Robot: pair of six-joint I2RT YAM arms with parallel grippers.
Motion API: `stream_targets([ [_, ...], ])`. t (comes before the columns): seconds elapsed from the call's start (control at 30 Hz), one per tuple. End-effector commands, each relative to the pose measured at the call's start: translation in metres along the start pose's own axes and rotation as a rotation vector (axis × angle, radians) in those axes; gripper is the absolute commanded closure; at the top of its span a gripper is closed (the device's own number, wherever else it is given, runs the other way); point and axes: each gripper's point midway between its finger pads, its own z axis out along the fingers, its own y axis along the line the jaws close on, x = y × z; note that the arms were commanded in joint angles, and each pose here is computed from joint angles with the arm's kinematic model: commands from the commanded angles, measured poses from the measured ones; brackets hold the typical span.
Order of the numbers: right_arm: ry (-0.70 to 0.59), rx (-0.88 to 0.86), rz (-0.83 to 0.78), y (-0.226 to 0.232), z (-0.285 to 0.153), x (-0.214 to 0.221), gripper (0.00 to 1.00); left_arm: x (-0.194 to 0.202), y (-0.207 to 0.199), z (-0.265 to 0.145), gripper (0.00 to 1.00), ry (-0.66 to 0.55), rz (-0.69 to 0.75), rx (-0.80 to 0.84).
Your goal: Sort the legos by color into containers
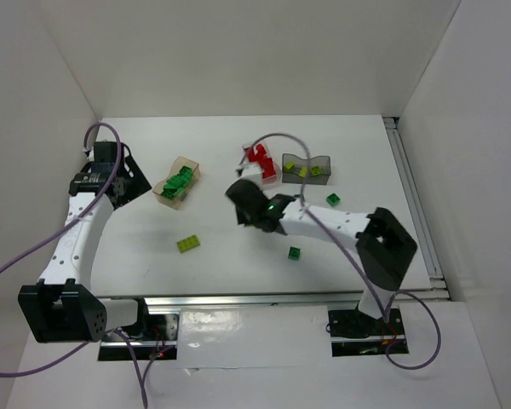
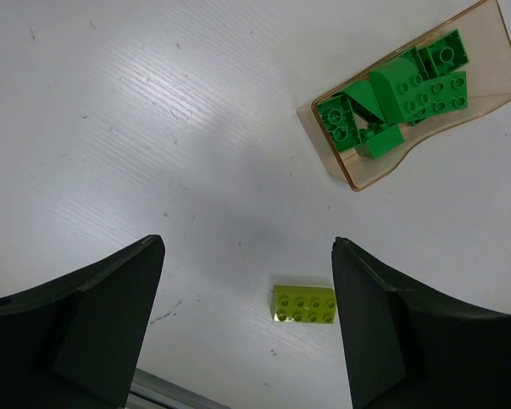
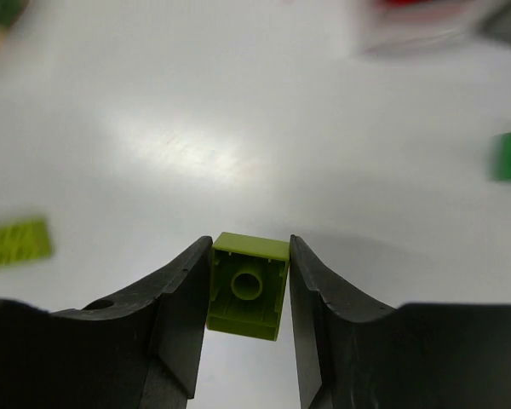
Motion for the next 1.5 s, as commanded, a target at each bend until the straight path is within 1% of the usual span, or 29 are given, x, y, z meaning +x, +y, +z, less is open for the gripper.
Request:
stream_targets([
  [0.0,-0.144,0.141,0.187,-0.082,-0.009,-0.06,0.63,-0.005,0.0,-0.005,0.11,-0.028,0.0,0.02],
  [0.07,-0.159,0.191,0.216,-0.112,-0.002,-0.071,0.63,-0.005,0.0,-0.005,0.11,-0.028,0.0,0.02],
  [0.1,-0.172,0.237,0.25,-0.136,0.003,-0.084,0.63,-0.005,0.0,-0.005,0.11,-0.028,0.0,0.02],
  [0.2,-0.216,0.292,0.294,-0.169,0.01,-0.108,0.63,-0.004,-0.002,-0.005,0.11,-0.024,0.001,0.028],
  [0.23,-0.219,0.337,0.318,-0.195,0.017,-0.113,0.63,-0.004,-0.002,-0.005,0.11,-0.024,0.001,0.028],
  [0.3,-0.249,0.352,0.347,-0.211,0.023,-0.13,0.63,-0.004,-0.002,-0.005,0.11,-0.024,0.001,0.028],
  [0.33,-0.243,0.385,0.358,-0.228,0.033,-0.13,0.63,-0.004,-0.002,-0.005,0.11,-0.024,0.001,0.028],
  [0.4,-0.25,0.398,0.379,-0.241,0.04,-0.137,0.63,-0.004,-0.002,-0.005,0.11,-0.024,0.001,0.028],
  [0.43,-0.268,0.398,0.392,-0.252,0.043,-0.147,0.63,-0.004,-0.002,-0.005,0.11,-0.024,0.001,0.028],
  [0.57,-0.245,0.402,0.411,-0.268,0.068,-0.147,0.63,-0.004,-0.002,-0.005,0.11,-0.024,0.001,0.028],
  [0.77,-0.222,0.363,0.413,-0.264,0.098,-0.147,0.6,-0.003,-0.001,-0.002,0.11,-0.016,0.012,0.023],
  [0.83,-0.22,0.339,0.413,-0.26,0.104,-0.149,0.53,-0.005,-0.004,-0.004,0.11,-0.019,0.01,0.035],
  [0.87,-0.232,0.336,0.415,-0.26,0.105,-0.155,0.32,-0.005,-0.004,-0.004,0.11,-0.019,0.01,0.035],
  [0.9,-0.223,0.328,0.407,-0.253,0.107,-0.155,0.22,-0.005,-0.004,-0.004,0.11,-0.019,0.01,0.035],
  [0.93,-0.217,0.352,0.405,-0.257,0.106,-0.152,0.14,-0.005,-0.004,-0.004,0.11,-0.019,0.01,0.035],
  [0.97,-0.229,0.355,0.4,-0.252,0.105,-0.156,0.13,-0.009,-0.005,-0.006,0.11,-0.027,0.008,0.04],
  [1.03,-0.254,0.363,0.379,-0.242,0.088,-0.161,0.13,-0.01,-0.005,-0.009,0.11,-0.036,0.005,0.045],
  [1.07,-0.258,0.382,0.362,-0.242,0.083,-0.154,0.15,-0.01,-0.007,-0.012,0.11,-0.039,0.004,0.059],
  [1.1,-0.299,0.349,0.358,-0.227,0.064,-0.166,0.22,-0.01,-0.007,-0.012,0.11,-0.039,0.004,0.059],
  [1.13,-0.316,0.312,0.354,-0.216,0.056,-0.169,0.26,-0.01,-0.007,-0.012,0.11,-0.039,0.004,0.059],
  [1.2,-0.313,0.219,0.307,-0.179,0.037,-0.159,0.36,-0.013,-0.008,-0.014,0.11,-0.046,0.002,0.063],
  [1.27,-0.279,0.099,0.252,-0.138,0.03,-0.143,0.39,-0.017,-0.009,-0.016,0.11,-0.056,-0.001,0.068],
  [1.3,-0.242,0.016,0.2,-0.1,0.027,-0.122,0.39,-0.017,-0.009,-0.016,0.11,-0.056,-0.001,0.068],
  [1.37,-0.186,-0.106,0.105,-0.055,0.02,-0.095,0.34,-0.015,-0.008,-0.016,0.11,-0.048,0.001,0.064],
  [1.4,-0.159,-0.155,0.052,-0.035,0.018,-0.078,0.31,-0.018,-0.01,-0.018,0.11,-0.057,-0.001,0.069],
  [1.43,-0.125,-0.224,-0.035,-0.002,0.012,-0.055,0.27,-0.016,-0.008,-0.018,0.11,-0.048,0.001,0.064],
  [1.47,-0.117,-0.294,-0.085,0.021,0.008,-0.043,0.21,-0.017,-0.007,-0.018,0.11,-0.053,0.001,0.055],
])
